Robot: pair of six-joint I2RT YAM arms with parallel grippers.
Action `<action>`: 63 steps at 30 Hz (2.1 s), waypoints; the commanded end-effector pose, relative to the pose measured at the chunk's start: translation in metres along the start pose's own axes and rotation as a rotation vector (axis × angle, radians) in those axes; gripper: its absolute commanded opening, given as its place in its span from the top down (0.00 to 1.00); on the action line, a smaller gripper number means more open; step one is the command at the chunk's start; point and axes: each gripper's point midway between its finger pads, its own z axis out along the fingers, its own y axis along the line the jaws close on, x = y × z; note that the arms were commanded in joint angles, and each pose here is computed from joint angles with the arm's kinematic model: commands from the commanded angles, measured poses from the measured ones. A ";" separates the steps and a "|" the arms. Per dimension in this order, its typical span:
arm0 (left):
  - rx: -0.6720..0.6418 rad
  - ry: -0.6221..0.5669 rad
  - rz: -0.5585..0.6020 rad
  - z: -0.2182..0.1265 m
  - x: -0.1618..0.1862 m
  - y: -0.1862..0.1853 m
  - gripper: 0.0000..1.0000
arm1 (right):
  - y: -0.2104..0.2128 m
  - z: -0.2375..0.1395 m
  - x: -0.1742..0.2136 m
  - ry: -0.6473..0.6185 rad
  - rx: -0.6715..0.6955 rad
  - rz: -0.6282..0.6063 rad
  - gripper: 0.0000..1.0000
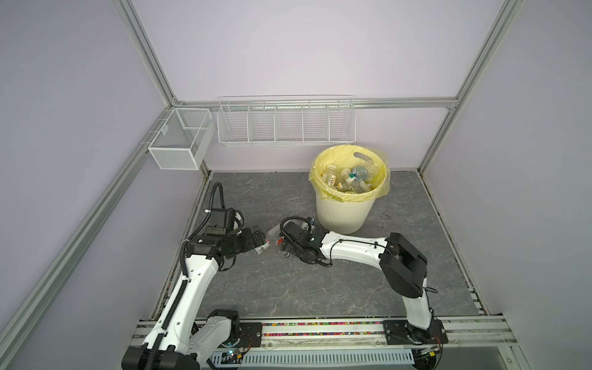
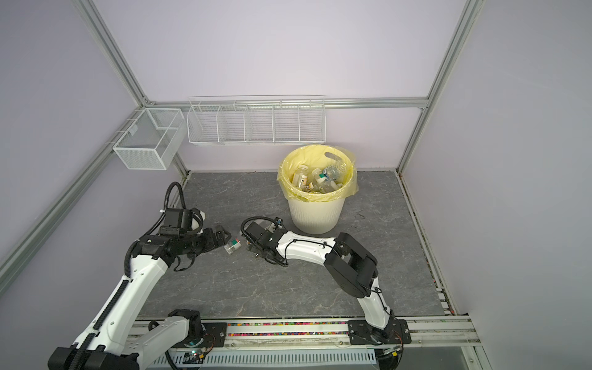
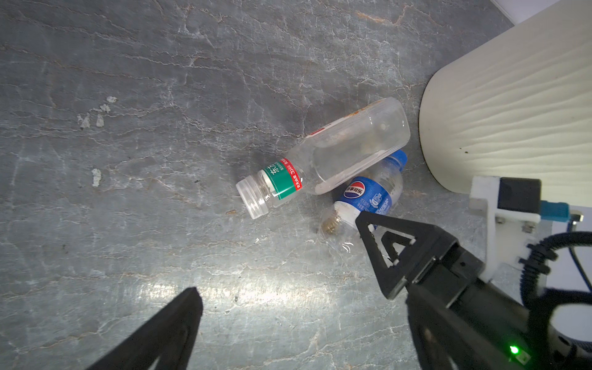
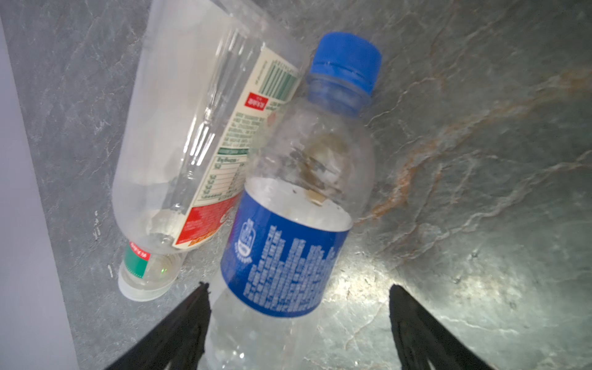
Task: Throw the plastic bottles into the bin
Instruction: 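Close the right gripper around the blue-labelled Pepsi water bottle and lift it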
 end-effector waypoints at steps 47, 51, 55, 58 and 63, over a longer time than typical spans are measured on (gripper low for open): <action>0.006 -0.003 0.008 0.000 0.002 0.001 0.00 | -0.035 0.014 0.010 0.008 0.083 0.033 0.35; 0.008 -0.001 0.007 0.000 0.003 0.001 0.00 | -0.034 -0.002 0.008 -0.020 0.074 -0.033 0.36; 0.007 -0.002 0.007 0.000 0.002 0.001 0.00 | -0.030 -0.016 0.009 -0.038 0.066 -0.104 0.36; 0.000 -0.003 0.007 0.001 0.002 0.003 0.00 | -0.027 -0.023 0.012 -0.037 0.055 -0.144 0.37; -0.011 -0.003 0.004 0.001 0.002 0.004 0.00 | -0.019 -0.030 0.021 -0.014 0.013 -0.221 0.40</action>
